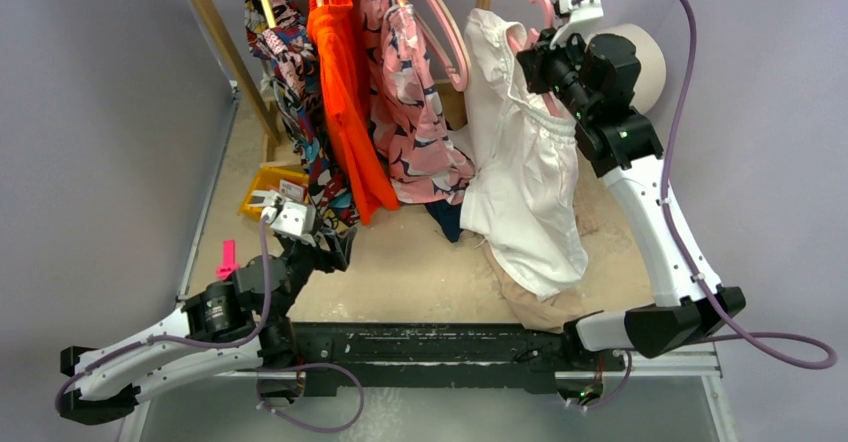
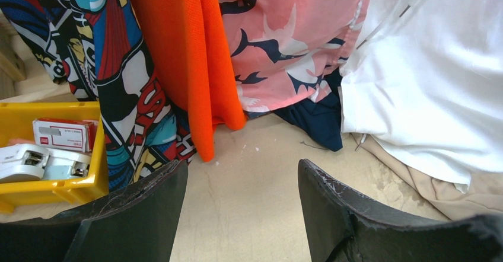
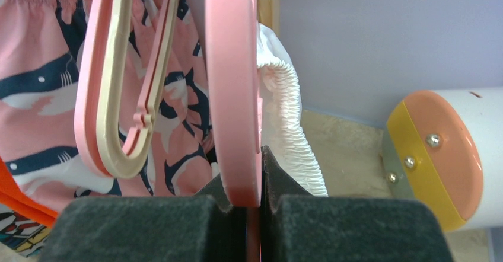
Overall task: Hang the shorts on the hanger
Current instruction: Place the hanger at the clothesline.
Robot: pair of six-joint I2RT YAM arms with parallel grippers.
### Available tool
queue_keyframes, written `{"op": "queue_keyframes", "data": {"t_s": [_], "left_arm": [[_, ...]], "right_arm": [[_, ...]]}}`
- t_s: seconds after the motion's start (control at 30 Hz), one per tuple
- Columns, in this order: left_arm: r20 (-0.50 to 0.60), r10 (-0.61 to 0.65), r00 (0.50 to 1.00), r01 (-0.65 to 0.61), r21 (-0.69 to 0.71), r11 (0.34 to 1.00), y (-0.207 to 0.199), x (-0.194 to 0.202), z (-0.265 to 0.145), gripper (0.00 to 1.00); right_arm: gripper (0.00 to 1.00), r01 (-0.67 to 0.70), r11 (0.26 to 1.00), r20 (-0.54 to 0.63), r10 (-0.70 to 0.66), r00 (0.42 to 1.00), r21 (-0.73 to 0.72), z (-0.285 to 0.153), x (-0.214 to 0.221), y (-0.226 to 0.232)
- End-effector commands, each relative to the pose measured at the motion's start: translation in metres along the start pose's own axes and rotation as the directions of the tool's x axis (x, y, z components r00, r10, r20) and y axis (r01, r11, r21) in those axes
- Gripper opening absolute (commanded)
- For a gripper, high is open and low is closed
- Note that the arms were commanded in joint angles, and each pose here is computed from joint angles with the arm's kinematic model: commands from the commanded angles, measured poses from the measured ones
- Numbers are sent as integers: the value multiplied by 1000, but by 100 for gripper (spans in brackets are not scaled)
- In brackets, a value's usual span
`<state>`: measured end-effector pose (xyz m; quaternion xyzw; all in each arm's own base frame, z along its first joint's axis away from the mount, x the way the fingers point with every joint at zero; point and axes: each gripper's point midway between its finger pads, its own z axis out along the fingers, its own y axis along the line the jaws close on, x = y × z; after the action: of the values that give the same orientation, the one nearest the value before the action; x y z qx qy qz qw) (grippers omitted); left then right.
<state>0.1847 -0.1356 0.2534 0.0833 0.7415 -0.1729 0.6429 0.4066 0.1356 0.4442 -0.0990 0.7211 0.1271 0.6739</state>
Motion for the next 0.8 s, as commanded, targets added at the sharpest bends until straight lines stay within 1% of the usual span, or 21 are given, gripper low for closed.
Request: {"op": "queue_keyframes", "data": {"t_s": [0.0,0.1,0.23,0.33,0.4,0.5,0.57,0.67,0.77], "left_arm": [[39,-8,999,9,-31,999,6,-18,-2,67],[39,-8,999,9,-32,999,5,-18,-2,67],[33,1,999,0,-33,999,5,-16,0,67],[35,-3,999,5,-34,999,5,-17,-1,67],[37,-11,999,12,-33,999,5,-18,-1,67],[48,-27,998,29,-38,999,8,-21,-4,67],[59,-36,998,39,-43,998,11,-22,-5,67],[71,-42,997,46,-59,997,15,-24,-6,67],[76,-38,996,44,-67,997,17,-24,-6,67]], "right_arm": [[0,21,994,256,8,967,-108,-19,-93,21],[0,11,994,281,20,959,-109,-21,-106,22],[0,2,994,291,30,956,-111,-23,-112,22],[0,-12,999,264,22,964,-42,-26,-108,9],[0,-21,999,219,15,976,26,-31,-93,-3],[0,-23,988,204,-9,979,153,-55,-83,-26],[0,-29,974,218,-22,976,226,-81,-85,-38],[0,-26,949,258,-58,964,313,-119,-102,-53],[0,-29,924,292,-91,952,382,-145,-120,-65]]}}
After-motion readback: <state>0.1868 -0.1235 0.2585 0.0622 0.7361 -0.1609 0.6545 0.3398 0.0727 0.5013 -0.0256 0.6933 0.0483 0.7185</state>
